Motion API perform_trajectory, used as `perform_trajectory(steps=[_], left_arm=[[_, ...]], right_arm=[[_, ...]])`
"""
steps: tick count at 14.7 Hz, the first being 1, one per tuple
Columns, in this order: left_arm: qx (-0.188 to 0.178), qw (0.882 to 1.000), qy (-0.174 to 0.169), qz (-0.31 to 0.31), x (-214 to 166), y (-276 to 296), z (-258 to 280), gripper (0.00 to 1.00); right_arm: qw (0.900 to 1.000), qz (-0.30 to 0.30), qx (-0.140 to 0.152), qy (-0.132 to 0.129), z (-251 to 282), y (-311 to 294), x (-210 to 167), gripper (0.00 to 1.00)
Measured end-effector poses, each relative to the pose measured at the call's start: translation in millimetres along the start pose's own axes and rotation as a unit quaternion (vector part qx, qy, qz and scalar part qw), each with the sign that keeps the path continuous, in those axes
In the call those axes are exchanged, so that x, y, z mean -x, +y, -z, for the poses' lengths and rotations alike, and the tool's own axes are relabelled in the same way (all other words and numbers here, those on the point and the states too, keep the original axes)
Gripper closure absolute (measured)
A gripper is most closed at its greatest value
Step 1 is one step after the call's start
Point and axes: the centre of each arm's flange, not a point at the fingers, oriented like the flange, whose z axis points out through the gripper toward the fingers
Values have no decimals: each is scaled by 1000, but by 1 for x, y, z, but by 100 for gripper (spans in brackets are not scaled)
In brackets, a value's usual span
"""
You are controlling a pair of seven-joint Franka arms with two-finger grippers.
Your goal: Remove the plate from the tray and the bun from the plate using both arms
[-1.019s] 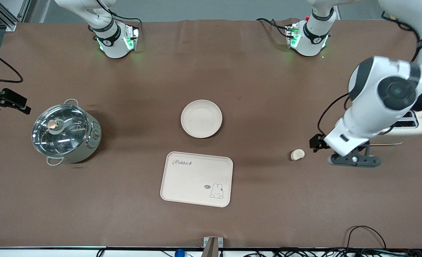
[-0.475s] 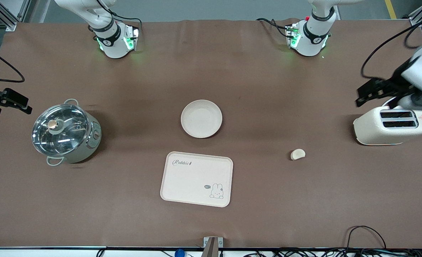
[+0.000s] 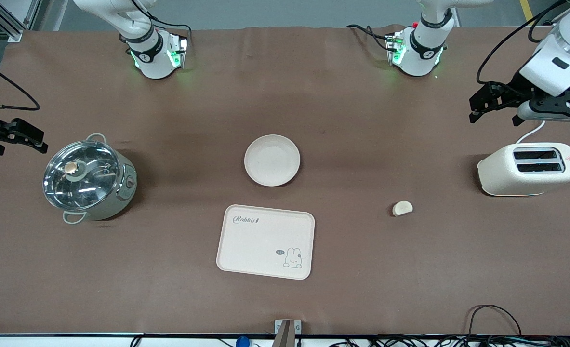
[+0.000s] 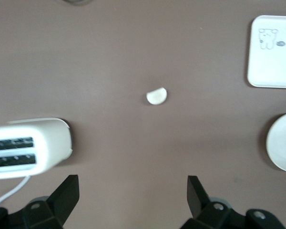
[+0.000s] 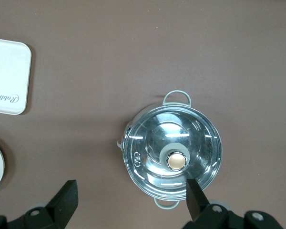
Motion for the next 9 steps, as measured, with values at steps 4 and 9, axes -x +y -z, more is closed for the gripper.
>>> perform_trajectory(steps=[4, 9], left_arm=[[-22, 1000, 14, -10, -15, -9, 11, 0], [-14, 1000, 2, -8, -22, -10, 15, 0]], right_arm=[[1000, 2, 8, -1, 0, 0, 0, 0], [1000, 10, 8, 0, 1, -9, -1, 0]])
